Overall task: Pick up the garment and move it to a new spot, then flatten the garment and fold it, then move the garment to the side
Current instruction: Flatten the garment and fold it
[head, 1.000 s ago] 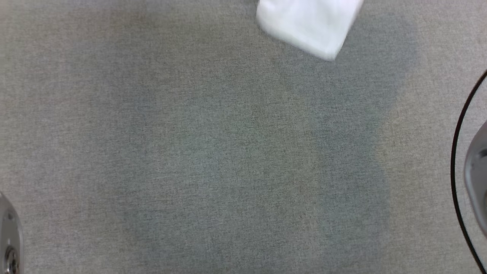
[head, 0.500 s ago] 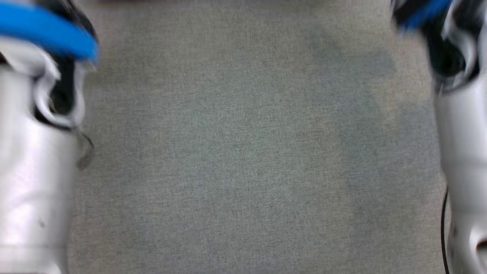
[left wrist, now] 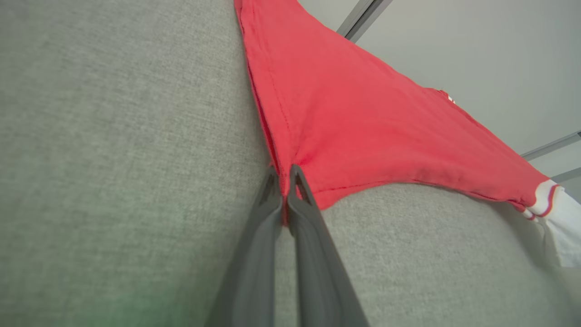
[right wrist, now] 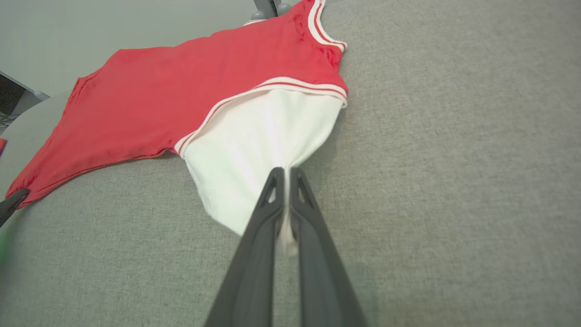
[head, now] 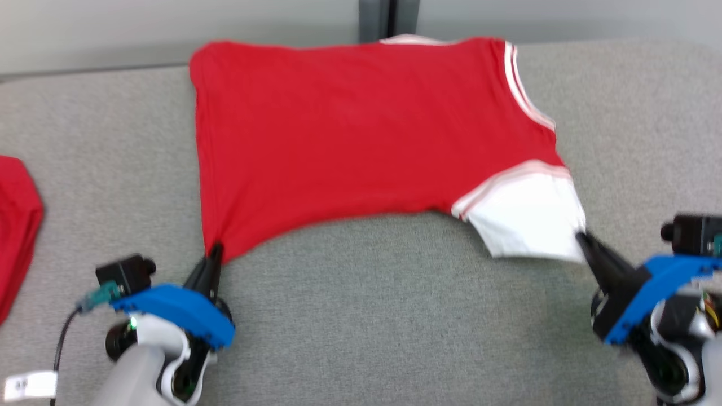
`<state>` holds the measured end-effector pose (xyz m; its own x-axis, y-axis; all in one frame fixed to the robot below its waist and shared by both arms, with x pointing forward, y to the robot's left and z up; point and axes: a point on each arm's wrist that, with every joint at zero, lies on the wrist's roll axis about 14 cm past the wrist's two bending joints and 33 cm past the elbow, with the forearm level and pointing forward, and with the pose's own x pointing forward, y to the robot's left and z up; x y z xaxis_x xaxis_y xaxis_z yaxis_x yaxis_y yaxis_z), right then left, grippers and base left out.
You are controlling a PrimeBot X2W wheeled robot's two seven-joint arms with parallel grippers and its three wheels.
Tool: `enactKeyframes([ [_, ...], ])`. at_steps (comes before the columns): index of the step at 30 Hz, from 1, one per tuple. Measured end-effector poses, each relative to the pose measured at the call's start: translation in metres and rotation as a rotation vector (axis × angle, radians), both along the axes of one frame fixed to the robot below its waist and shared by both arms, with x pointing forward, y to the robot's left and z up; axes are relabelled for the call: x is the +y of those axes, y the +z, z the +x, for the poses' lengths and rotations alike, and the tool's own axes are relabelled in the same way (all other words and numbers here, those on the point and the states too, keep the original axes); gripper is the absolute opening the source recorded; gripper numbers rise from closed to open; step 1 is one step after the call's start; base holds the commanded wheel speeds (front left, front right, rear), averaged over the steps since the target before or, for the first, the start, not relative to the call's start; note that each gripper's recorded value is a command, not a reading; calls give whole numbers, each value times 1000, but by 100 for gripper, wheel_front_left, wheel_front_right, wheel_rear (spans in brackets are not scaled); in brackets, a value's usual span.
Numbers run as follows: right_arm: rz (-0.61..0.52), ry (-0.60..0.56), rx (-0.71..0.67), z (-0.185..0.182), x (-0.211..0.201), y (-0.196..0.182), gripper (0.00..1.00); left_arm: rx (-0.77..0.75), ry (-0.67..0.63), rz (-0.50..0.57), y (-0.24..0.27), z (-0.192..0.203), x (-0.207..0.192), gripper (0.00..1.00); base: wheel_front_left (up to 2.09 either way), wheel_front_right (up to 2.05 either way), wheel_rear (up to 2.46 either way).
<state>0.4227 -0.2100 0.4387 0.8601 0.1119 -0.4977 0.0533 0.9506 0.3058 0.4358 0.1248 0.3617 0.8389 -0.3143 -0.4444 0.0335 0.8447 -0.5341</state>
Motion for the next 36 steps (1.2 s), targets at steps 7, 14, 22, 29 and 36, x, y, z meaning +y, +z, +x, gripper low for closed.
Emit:
enactKeyframes([
  [7, 0, 29, 150, -69, 8, -5, 0, 24, 22, 81, 2, -55, 29, 0, 0, 0, 0],
  [14, -5, 62, 274, -117, 7, -3, 0, 56, -43, 178, 11, -98, 48, 0, 0, 0, 0],
  [22, -17, 130, 362, -144, 18, 1, 0, 146, -203, 255, 22, -131, 36, 0, 0, 0, 0],
  [29, -177, 289, 352, -107, 35, 24, 0, 197, -419, 359, 44, -115, 35, 0, 0, 0, 0],
  [36, -279, 371, 306, -56, 35, 50, 0, 291, -484, 344, 63, -80, 39, 0, 0, 0, 0],
])
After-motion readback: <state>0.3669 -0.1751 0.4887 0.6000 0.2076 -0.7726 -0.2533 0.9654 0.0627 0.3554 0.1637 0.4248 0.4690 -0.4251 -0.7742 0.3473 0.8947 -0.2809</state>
